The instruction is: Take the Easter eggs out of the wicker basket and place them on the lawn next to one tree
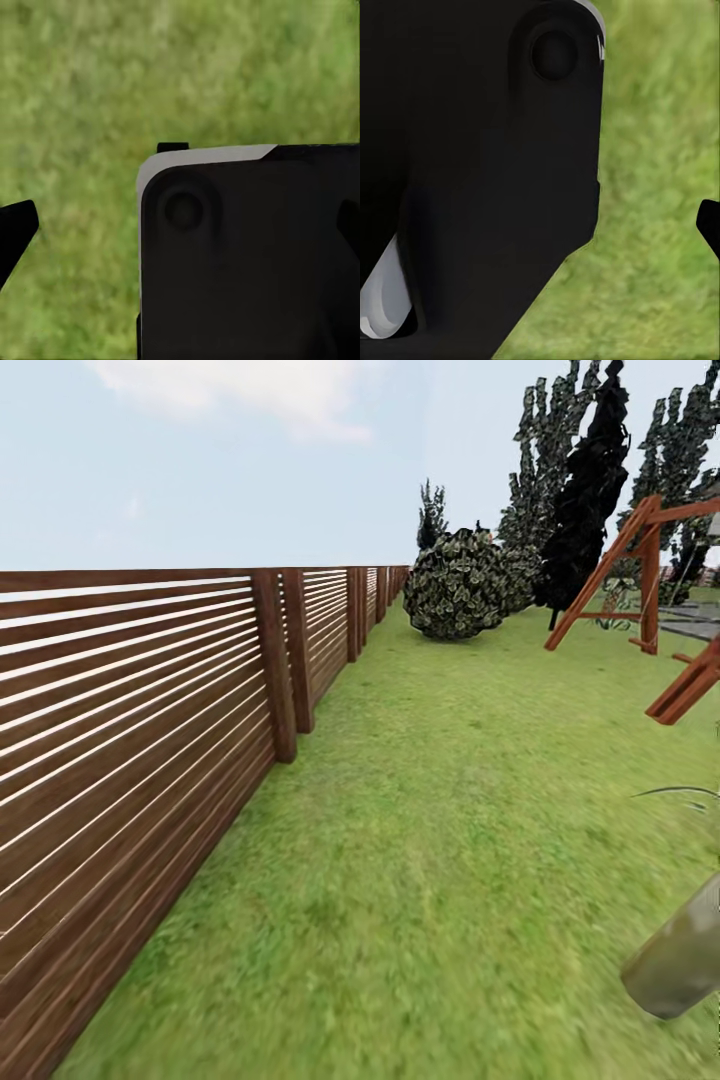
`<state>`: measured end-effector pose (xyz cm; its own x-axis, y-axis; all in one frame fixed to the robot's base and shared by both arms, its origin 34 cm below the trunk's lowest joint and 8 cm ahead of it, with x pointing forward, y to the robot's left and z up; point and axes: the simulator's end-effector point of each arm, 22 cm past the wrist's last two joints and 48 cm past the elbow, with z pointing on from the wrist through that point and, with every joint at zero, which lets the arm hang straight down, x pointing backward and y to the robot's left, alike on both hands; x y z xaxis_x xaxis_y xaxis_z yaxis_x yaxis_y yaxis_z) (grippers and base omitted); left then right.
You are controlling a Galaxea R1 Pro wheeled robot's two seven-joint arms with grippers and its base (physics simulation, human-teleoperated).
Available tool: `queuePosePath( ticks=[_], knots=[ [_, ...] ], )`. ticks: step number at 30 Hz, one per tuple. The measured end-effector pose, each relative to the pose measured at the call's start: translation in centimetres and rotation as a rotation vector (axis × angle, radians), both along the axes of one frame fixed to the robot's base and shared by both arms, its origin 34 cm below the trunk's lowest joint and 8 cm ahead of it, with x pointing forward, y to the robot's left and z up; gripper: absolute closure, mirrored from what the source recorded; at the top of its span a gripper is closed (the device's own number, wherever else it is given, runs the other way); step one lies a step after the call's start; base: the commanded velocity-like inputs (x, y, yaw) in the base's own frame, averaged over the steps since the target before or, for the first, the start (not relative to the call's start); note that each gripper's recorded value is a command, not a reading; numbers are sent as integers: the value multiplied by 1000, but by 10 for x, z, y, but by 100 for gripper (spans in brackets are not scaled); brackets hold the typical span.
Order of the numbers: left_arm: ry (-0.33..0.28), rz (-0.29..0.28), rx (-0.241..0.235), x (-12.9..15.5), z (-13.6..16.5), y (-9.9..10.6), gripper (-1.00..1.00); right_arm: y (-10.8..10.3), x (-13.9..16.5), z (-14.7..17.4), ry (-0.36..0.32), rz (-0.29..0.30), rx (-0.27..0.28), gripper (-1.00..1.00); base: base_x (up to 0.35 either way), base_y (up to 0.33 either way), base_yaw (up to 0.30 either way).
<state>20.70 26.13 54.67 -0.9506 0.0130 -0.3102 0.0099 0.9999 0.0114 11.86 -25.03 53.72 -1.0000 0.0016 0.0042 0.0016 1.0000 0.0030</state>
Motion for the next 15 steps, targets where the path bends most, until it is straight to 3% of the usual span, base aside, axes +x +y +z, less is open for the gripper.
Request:
queuePosePath(
  ticks=[11, 15],
  knots=[
    [0, 0, 0, 0, 0, 0, -100, 1, 0, 0, 0, 0, 1, -100, 313, 103, -43],
    [0, 0, 0, 0, 0, 0, -100, 1, 0, 0, 0, 0, 1, -100, 316, 87, -149]
  ],
)
